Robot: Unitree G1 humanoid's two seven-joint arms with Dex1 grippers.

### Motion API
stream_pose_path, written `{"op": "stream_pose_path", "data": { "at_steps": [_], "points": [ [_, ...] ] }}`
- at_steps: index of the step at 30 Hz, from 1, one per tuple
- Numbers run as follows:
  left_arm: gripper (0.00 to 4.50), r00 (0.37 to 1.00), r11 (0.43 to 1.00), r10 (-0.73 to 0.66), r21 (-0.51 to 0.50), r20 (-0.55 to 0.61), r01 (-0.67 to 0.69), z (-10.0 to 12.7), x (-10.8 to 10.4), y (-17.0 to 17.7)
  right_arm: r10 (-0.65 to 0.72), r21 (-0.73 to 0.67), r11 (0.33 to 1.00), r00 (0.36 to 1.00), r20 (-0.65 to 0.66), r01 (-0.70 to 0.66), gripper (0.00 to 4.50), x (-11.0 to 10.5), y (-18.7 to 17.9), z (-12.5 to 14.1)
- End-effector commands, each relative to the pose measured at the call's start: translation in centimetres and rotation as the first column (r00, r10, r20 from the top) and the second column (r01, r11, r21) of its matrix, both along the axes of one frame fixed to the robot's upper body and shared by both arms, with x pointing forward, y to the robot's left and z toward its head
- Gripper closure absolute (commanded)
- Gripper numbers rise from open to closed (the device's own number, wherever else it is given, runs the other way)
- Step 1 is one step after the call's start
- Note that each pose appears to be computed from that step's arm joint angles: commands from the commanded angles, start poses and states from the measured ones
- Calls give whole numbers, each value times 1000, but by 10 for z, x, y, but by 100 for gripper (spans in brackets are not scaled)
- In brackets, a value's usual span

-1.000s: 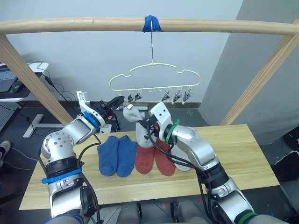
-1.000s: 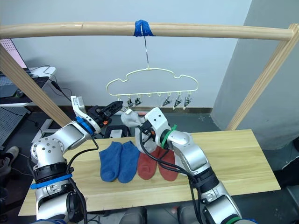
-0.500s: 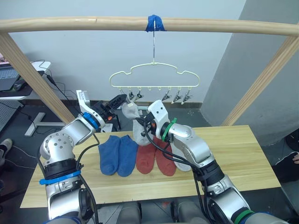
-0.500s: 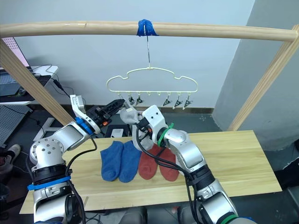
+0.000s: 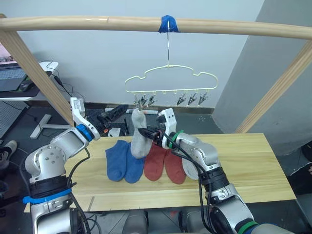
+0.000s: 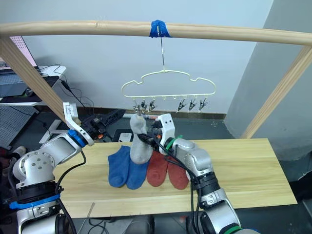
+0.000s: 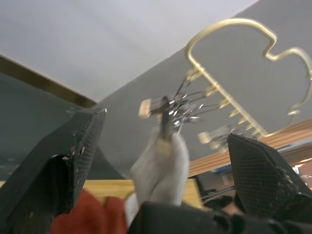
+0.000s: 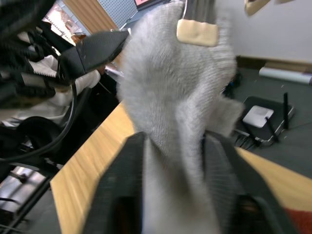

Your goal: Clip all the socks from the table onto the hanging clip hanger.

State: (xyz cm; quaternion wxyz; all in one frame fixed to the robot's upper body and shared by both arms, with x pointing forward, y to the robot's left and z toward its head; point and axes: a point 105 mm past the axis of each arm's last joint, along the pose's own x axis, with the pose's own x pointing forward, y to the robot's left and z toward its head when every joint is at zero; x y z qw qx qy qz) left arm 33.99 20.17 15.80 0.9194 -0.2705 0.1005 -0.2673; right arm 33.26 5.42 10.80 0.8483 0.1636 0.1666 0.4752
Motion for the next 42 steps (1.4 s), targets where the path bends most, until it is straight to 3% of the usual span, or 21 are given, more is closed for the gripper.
{"op": "stream_pose_path", "data": {
  "at_steps": [1, 4, 5, 9, 11, 15, 19, 22, 24, 29, 42],
  "points": [
    [0, 997, 999, -30, 46, 76, 27, 11, -5, -6, 67, 57, 996, 997, 30, -69, 121, -13, 11, 21],
    [0, 996, 998, -30, 55, 81, 26, 10, -6, -8, 62, 68, 996, 998, -31, -60, 16, -19, 0, 11],
    [0, 996, 998, -29, 52, 82, 25, 10, -7, -8, 62, 66, 996, 997, -37, -59, 7, -21, -2, 9],
    [0, 995, 996, -47, 85, 93, 39, 7, -7, -13, 32, 23, 999, 999, -9, -32, 7, -20, -15, 4],
    [0, 992, 992, -30, 123, 126, 15, 7, -3, -14, -6, -48, 999, 997, 81, 10, 7, -15, -31, 2],
    [0, 979, 982, -52, 190, 198, 14, 9, 0, -25, -62, -40, 997, 977, 206, 71, 7, -10, -55, 21],
    [0, 948, 932, -60, 357, 311, -58, 8, 7, -37, -78, -71, 991, 931, 357, 110, 7, -17, -87, 41],
    [0, 923, 935, -57, 344, 380, -84, 15, 8, -44, -67, -89, 990, 915, 398, 112, 7, -25, -101, 47],
    [38, 910, 943, -57, 323, 410, -86, 19, 6, -48, -68, -81, 991, 909, 412, 111, 0, -28, -107, 52],
    [166, 885, 906, -84, 404, 459, -123, 12, 8, -65, -73, -60, 991, 875, 479, 116, 0, -32, -113, 68],
    [166, 843, 885, 17, 385, 537, -263, 1, 38, -73, -62, -27, 995, 828, 557, 93, 0, -32, -110, 90]
  ]
}}
